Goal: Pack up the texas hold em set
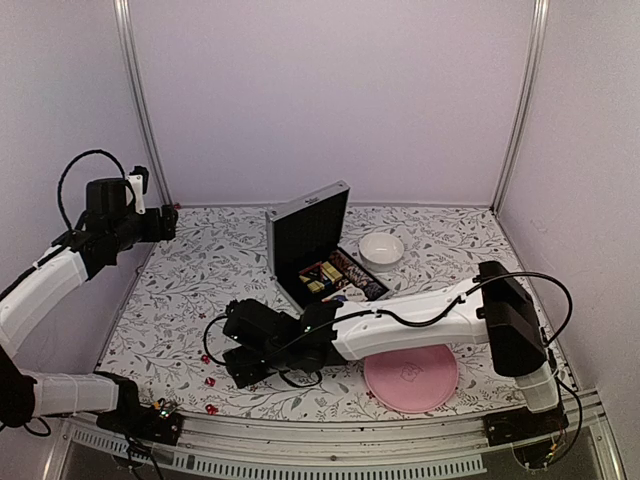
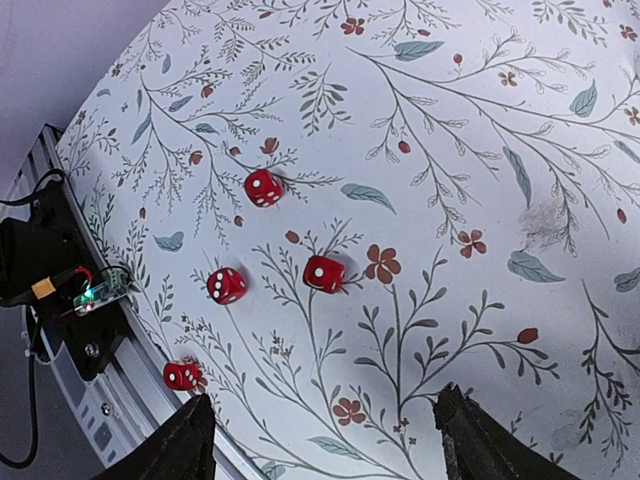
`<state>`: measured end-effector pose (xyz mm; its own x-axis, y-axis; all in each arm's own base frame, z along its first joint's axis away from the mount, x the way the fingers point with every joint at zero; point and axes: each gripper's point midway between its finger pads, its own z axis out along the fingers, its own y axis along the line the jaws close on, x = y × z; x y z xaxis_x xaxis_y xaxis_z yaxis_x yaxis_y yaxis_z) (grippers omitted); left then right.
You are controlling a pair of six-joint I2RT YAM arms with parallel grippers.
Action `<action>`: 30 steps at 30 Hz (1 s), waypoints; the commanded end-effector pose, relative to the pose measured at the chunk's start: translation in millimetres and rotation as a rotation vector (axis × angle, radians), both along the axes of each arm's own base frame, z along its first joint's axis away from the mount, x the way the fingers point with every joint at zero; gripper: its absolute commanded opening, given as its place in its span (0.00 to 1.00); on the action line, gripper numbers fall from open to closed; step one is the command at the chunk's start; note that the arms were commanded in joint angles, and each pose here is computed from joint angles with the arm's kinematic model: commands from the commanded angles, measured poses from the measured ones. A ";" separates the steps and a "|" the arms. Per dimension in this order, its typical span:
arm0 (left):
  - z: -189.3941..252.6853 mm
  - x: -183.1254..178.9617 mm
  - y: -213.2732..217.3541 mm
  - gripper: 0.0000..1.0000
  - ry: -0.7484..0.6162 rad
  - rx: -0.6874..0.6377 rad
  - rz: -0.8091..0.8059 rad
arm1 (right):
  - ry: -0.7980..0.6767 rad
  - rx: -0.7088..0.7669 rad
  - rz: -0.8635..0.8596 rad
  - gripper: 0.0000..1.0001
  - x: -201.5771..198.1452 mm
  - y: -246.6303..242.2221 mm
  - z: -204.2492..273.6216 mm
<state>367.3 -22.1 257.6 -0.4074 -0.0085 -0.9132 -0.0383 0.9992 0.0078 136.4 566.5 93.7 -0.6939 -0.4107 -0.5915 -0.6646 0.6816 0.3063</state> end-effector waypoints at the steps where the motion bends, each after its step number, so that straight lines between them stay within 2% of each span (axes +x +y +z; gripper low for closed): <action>1: 6.4 -3.0 -4.6 0.97 -0.026 -0.012 -0.014 | -0.044 -0.069 -0.062 0.75 -1.7 4.1 -23.5; 10: 5.5 -3.1 -4.0 0.97 -0.023 -0.001 -0.008 | -0.106 -0.123 -0.034 0.68 2.4 23.3 -55.7; 15: 5.9 -3.3 -3.7 0.97 -0.024 0.003 -0.006 | -0.142 -0.142 -0.012 0.58 6.8 29.9 -64.2; 30: 5.5 -3.5 -1.2 0.97 -0.023 0.014 0.005 | -0.196 -0.155 0.018 0.49 21.1 47.3 -81.6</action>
